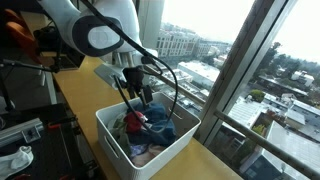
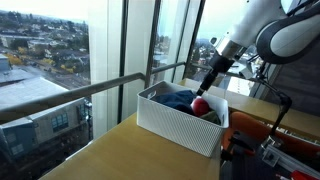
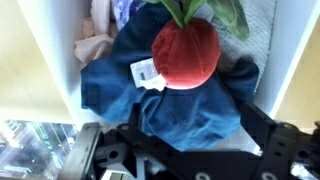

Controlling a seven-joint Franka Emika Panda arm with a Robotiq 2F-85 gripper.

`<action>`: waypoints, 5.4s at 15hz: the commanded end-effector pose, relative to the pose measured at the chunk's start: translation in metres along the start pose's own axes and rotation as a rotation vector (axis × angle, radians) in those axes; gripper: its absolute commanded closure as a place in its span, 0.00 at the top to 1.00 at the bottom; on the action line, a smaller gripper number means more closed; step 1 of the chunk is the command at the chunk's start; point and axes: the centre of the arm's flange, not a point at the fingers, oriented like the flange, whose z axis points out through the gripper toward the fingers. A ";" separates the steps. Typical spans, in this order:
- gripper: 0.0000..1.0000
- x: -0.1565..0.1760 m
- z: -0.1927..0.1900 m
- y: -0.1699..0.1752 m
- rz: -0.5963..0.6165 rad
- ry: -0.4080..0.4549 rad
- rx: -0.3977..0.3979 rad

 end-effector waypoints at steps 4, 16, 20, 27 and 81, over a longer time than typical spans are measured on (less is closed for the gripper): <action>1.00 0.008 -0.044 -0.001 -0.023 0.022 -0.037; 1.00 -0.011 0.027 -0.027 -0.047 -0.074 0.011; 1.00 -0.021 0.059 -0.039 -0.065 -0.112 0.029; 0.49 -0.032 0.091 -0.049 -0.094 -0.134 0.040; 1.00 0.058 0.088 -0.285 -0.249 -0.013 0.264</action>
